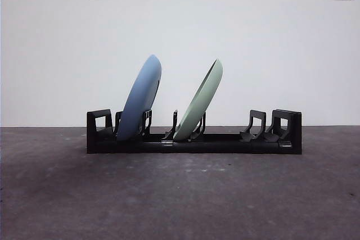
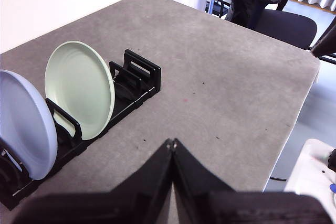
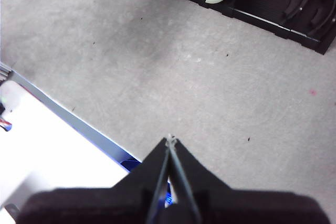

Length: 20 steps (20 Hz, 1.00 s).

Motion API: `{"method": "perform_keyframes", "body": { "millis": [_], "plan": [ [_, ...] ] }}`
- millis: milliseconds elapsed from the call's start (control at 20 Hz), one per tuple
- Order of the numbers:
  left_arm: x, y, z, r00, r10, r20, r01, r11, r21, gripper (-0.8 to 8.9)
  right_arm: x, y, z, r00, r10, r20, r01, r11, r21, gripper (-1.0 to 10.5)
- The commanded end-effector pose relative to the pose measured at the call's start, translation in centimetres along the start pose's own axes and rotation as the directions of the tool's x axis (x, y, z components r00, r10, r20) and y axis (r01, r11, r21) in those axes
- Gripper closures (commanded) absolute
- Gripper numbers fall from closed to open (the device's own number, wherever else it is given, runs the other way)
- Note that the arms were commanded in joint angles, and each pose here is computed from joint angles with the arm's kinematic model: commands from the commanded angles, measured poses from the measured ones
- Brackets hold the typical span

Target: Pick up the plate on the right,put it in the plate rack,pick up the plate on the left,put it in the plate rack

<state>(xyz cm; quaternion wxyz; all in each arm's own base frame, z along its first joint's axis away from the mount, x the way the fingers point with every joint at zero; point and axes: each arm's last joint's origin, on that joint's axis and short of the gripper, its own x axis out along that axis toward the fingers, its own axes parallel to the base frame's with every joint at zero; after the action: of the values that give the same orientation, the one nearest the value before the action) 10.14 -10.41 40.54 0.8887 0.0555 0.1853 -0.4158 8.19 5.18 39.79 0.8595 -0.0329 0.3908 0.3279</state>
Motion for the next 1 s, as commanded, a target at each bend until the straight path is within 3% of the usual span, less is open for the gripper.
{"method": "perform_keyframes", "body": {
  "millis": [50, 500, 750, 1000],
  "plan": [
    [0.1, 0.0, -0.2, 1.000, -0.006, -0.011, 0.006, 1.000, 0.004, 8.16, 0.2, -0.1, 0.0, 1.000, -0.007, -0.004, 0.007, 1.000, 0.018, 9.4],
    [0.3, 0.0, -0.1, 1.000, -0.006, -0.016, 0.006, 1.000, 0.009, 8.16, 1.1, -0.8, 0.6, 0.983, -0.183, -0.030, 0.183, 0.983, 0.020, 9.5],
    [0.4, 0.8, 0.3, 0.978, 0.205, 0.025, -0.206, 0.975, 0.081, 8.16, 1.6, -1.1, 0.9, 0.970, -0.236, -0.051, 0.237, 0.971, 0.019, 9.5],
    [-0.9, 4.0, 1.4, 0.895, 0.413, 0.167, -0.438, 0.885, 0.155, 8.16, 2.2, -1.2, 1.2, 0.967, -0.245, -0.073, 0.247, 0.969, 0.019, 9.5]
  ]
}}
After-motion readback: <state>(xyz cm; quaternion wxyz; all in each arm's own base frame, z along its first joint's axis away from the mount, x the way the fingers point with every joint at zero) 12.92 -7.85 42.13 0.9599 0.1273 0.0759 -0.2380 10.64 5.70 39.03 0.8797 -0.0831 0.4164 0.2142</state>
